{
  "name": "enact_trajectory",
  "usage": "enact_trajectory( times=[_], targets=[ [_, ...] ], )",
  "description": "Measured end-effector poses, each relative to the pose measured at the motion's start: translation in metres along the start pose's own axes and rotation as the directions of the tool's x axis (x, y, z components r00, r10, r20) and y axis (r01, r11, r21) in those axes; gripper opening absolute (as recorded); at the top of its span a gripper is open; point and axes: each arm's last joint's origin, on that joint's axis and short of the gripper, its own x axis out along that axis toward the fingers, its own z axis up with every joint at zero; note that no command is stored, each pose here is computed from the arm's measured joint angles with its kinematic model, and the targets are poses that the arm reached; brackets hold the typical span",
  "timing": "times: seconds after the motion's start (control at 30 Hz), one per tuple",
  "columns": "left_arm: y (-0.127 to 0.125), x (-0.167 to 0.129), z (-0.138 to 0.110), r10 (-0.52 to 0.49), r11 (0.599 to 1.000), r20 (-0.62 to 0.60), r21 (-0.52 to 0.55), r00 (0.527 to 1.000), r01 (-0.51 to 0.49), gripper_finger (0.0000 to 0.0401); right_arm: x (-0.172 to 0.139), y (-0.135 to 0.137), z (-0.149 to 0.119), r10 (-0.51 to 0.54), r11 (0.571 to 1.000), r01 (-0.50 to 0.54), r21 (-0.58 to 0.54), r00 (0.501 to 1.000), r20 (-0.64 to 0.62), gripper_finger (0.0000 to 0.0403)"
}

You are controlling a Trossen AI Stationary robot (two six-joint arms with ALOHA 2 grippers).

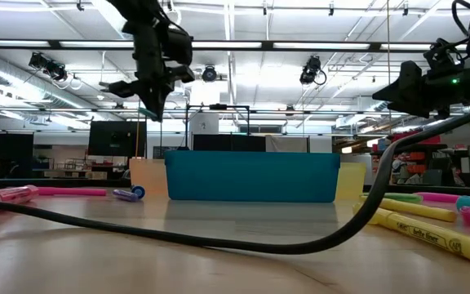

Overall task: Pick & Place Markers
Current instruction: Put the small blue highlighter into the orange transparent bin

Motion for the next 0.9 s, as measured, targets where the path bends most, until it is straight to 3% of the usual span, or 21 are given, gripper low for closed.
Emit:
enact_trajectory(
  times=[0.4, 0.9],
  targets=[
    [0.004, -0.002, 0.062, 0.038, 0.997, 0.054, -0.064, 0.998, -0.034, 0.0028, 0.000, 0.000, 0.000, 0.000, 1.000, 0.000, 0.000, 1.000, 0.000, 0.0314],
    [0.016, 0.007, 0.069, 0.186, 0.978, 0.052, -0.107, 0.981, -0.180, 0.0028, 0.000, 0.000, 0.000, 0.001, 1.000, -0.001, 0.000, 1.000, 0.000, 0.0314]
  ],
)
